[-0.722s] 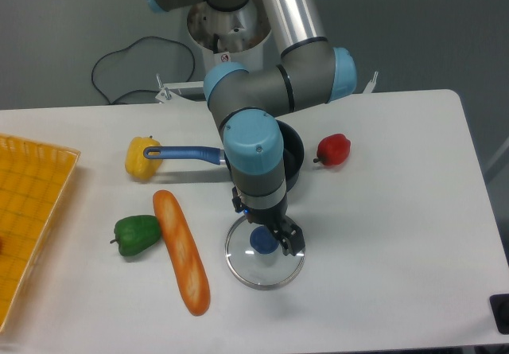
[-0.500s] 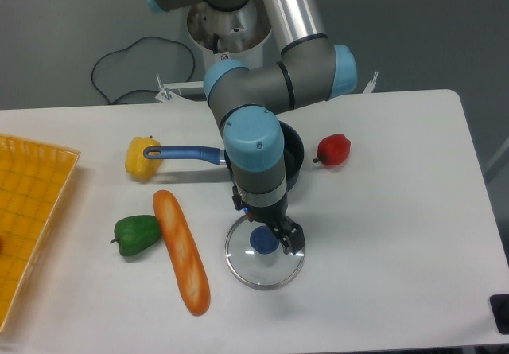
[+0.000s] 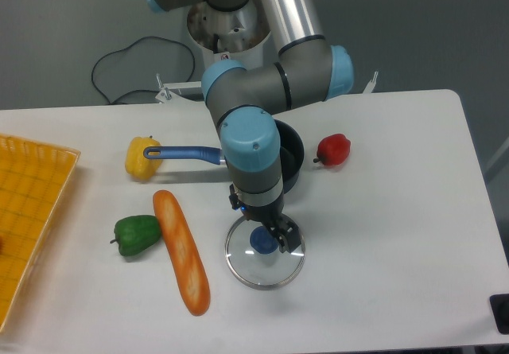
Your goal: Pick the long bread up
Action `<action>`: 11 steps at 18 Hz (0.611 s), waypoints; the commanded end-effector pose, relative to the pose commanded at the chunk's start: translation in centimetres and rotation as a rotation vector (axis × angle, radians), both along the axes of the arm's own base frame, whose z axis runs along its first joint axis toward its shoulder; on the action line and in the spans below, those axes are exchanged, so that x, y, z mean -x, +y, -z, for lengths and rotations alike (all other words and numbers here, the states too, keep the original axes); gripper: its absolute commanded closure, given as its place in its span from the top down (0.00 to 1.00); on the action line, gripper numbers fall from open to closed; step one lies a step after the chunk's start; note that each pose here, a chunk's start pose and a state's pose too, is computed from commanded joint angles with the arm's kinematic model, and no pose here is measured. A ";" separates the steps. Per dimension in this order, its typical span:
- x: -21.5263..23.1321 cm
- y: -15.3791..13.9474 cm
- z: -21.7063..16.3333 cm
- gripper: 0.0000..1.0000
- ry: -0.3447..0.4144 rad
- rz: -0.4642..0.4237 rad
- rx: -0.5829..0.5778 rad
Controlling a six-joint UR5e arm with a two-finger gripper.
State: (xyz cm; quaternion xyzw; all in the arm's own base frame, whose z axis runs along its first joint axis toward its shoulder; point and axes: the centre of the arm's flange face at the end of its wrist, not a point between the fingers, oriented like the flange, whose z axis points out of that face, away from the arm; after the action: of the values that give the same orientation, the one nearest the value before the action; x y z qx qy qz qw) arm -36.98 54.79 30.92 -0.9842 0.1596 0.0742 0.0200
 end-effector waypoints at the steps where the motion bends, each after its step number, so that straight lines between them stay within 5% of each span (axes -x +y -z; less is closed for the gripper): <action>1: 0.0 0.0 0.1 1.00 -0.006 -0.036 -0.006; 7: -2.6 2.3 1.1 1.00 -0.011 -0.286 -0.060; 11: -3.8 2.8 2.3 1.00 0.014 -0.327 -0.030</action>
State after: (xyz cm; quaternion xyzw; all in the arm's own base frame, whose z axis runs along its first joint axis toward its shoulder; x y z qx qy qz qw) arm -33.13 57.54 28.57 -0.9961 -0.0037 0.0856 0.0214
